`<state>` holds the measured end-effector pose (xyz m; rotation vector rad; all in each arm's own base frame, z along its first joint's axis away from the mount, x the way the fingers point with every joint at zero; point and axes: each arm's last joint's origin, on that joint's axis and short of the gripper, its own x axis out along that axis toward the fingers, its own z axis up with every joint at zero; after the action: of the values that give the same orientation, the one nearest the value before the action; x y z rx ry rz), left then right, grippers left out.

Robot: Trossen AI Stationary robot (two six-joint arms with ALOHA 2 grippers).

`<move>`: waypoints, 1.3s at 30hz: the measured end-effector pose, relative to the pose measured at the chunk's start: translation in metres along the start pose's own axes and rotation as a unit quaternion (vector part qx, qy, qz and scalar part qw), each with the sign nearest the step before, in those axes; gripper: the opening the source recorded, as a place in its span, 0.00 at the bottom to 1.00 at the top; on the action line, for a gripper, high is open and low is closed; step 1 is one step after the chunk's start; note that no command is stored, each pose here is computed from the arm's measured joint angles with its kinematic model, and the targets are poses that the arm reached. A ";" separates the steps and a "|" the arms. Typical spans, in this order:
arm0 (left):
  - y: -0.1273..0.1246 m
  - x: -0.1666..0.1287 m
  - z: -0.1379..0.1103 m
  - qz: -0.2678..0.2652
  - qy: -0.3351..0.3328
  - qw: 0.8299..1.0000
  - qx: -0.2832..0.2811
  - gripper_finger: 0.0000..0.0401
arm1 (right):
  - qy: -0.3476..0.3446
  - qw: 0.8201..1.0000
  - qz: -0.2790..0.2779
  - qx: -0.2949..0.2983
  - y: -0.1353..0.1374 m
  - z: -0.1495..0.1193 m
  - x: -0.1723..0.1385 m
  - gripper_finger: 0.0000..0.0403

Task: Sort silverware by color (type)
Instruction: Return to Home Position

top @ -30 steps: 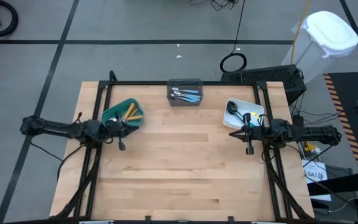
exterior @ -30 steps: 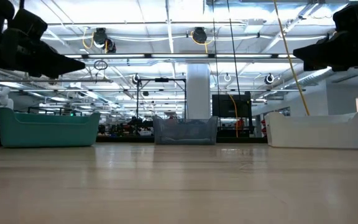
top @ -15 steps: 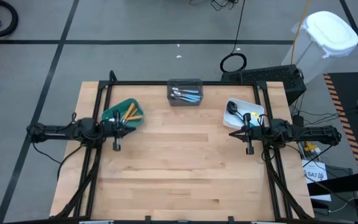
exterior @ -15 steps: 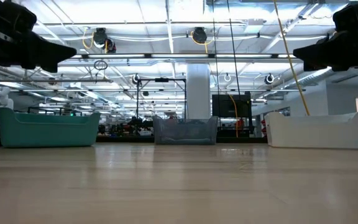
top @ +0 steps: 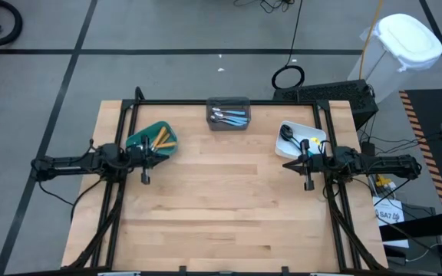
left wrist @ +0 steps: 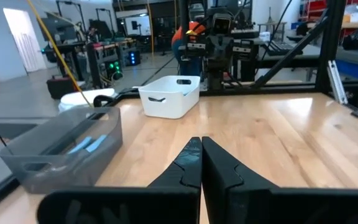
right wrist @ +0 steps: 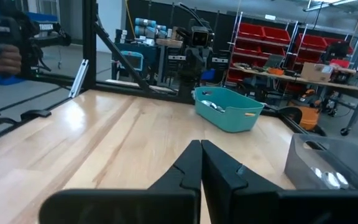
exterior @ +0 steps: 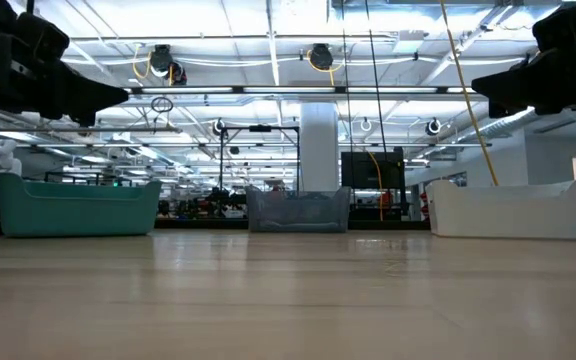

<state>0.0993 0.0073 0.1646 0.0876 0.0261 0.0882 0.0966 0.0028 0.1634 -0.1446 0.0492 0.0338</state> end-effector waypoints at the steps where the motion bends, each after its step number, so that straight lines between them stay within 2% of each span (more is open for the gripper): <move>1: 0.000 0.000 0.000 0.000 0.002 1.000 -0.006 0.00 | 0.000 1.000 0.000 0.004 0.000 0.000 0.000 0.00; 15: 0.000 0.001 -0.002 0.000 0.010 1.000 -0.019 0.00 | 0.000 0.998 0.001 0.070 0.000 0.000 0.000 0.00; 31: 0.000 0.001 -0.002 0.001 0.010 1.000 -0.020 0.00 | -0.005 1.000 0.021 0.019 0.001 0.001 0.000 0.00; 39: 0.000 0.001 -0.002 0.001 0.010 1.000 -0.020 0.00 | -0.037 0.999 0.022 0.013 0.001 0.007 0.000 0.00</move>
<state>0.1007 0.0074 0.1628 0.0462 0.0438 0.0917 0.0968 0.0043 0.1699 -0.1171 -0.0209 0.0817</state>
